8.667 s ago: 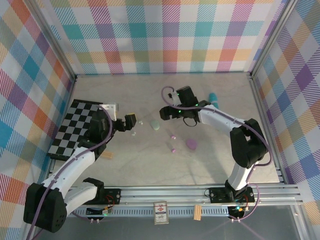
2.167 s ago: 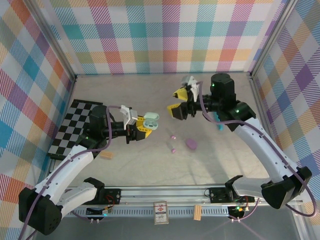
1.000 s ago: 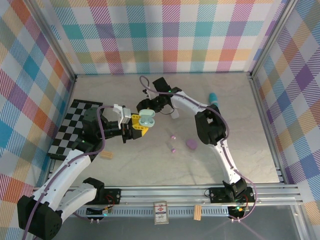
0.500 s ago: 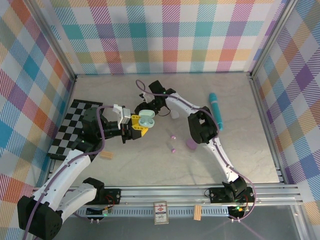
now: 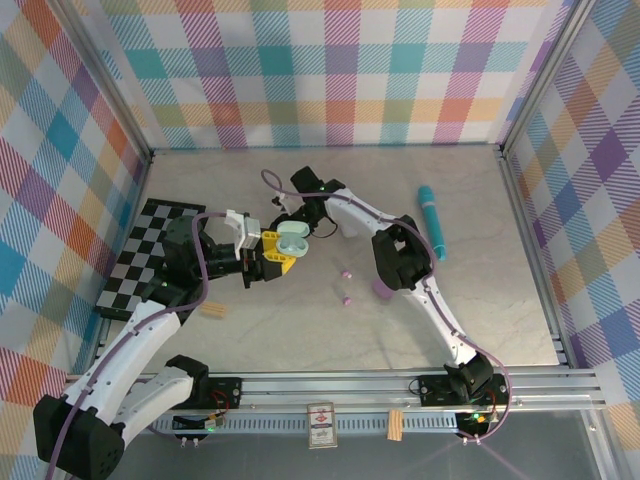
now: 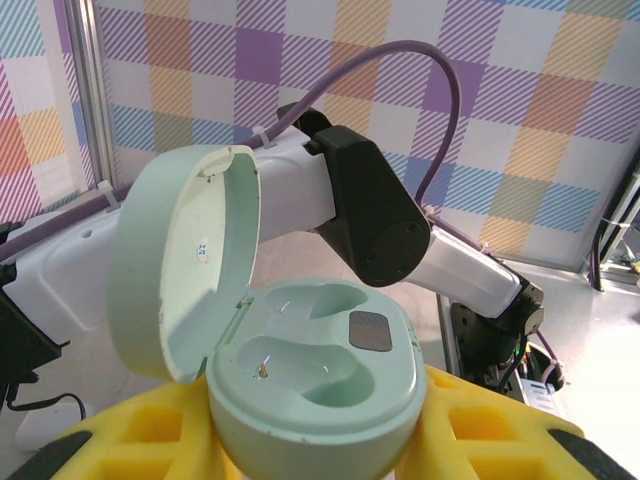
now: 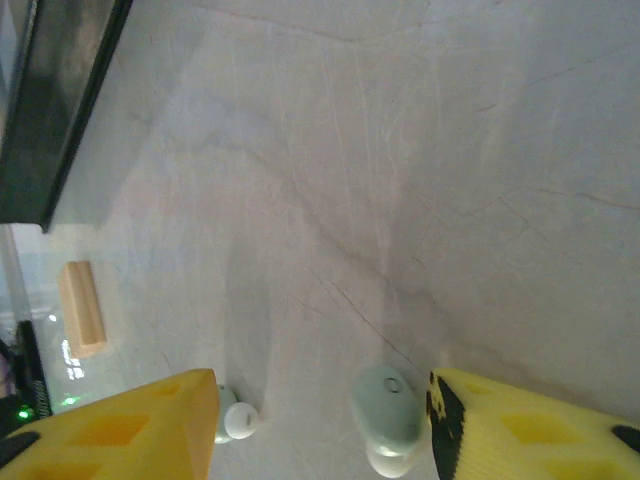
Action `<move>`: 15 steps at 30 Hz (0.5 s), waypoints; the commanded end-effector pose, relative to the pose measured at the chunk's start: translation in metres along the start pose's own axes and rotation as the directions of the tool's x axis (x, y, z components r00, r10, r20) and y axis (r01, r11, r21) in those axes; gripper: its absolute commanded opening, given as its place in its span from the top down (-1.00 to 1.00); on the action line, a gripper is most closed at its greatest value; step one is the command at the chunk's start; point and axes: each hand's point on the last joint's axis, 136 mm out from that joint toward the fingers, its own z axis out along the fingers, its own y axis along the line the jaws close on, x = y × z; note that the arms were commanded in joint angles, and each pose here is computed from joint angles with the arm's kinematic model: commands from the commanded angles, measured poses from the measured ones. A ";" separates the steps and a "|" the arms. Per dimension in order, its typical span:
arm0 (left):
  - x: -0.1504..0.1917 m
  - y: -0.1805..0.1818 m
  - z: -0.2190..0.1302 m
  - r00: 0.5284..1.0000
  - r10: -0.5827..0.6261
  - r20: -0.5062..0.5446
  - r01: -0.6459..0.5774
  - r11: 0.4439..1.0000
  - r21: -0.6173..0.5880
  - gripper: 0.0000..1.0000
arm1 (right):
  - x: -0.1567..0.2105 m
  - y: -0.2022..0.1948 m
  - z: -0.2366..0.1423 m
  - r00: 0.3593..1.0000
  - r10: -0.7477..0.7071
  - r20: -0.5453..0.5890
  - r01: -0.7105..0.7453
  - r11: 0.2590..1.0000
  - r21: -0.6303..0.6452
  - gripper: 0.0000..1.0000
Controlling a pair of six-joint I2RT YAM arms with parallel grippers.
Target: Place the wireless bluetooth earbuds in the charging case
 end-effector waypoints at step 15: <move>-0.005 -0.008 -0.005 0.999 0.035 0.008 -0.035 0.999 0.024 0.28 | 0.026 0.004 0.018 0.995 0.036 -0.095 -0.034 0.999 0.032 0.07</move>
